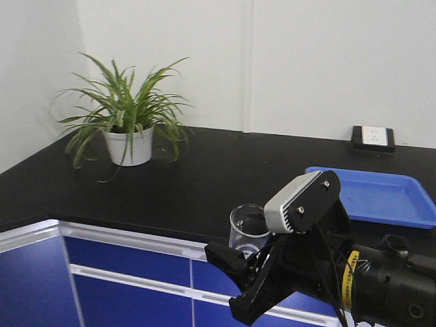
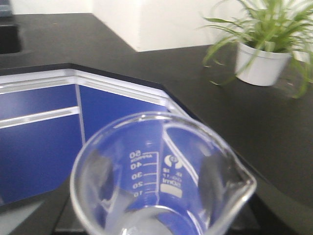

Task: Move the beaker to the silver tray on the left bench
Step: 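Hold the beaker in the right gripper while the base turns to the other bench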

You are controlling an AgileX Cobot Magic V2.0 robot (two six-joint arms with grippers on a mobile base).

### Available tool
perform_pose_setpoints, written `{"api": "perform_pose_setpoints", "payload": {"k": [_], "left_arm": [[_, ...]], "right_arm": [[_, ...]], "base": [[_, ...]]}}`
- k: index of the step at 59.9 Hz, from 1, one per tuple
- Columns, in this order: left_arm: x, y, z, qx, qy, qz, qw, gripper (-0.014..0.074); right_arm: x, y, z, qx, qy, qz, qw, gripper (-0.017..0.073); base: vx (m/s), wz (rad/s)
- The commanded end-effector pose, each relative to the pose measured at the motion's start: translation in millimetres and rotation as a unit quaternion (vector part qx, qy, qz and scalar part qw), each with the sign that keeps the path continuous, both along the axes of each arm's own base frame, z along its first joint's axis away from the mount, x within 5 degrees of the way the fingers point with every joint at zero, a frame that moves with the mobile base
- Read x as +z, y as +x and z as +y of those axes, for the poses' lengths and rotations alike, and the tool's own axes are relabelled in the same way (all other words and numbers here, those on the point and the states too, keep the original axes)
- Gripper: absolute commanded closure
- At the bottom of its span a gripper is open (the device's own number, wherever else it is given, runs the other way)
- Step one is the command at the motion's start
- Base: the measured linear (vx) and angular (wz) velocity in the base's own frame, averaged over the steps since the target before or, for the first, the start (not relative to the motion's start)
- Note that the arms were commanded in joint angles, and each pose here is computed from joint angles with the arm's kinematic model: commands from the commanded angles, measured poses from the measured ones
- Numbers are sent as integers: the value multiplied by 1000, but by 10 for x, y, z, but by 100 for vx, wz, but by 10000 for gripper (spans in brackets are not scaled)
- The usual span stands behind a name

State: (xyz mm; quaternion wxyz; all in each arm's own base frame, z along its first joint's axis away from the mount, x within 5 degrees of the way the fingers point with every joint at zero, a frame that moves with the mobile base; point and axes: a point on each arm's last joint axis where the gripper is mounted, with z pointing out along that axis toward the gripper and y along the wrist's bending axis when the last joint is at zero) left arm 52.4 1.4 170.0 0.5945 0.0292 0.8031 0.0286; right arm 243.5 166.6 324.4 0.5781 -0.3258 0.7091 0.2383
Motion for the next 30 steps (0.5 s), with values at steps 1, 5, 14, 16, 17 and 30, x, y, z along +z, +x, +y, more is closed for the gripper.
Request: {"api": "perform_pose_setpoints", "payload": {"k": [1, 5, 14, 16, 17, 30], "left_arm": [[3, 17, -8, -5, -3, -31, 999, 592], [3, 17, -8, -5, -3, -31, 999, 592], [3, 17, -8, -5, -3, -31, 999, 592], [3, 17, -8, -5, -3, -31, 999, 592], [3, 17, -8, -5, -3, -31, 999, 592], [3, 17, -8, -5, -3, -31, 999, 592]], "right_arm": [[197, -48, -3, 9, 31, -21, 999, 570], [197, -48, -3, 9, 31, -21, 999, 570], [197, -48, -3, 9, 31, -21, 999, 570], [197, -48, -3, 9, 31, -21, 999, 570], [197, -48, -3, 9, 31, -21, 999, 570], [197, -48, -3, 9, 31, -21, 999, 570]], "base": [[-13, 52], [-13, 55], [-11, 61], [-11, 66], [-10, 68], [-9, 71]]}}
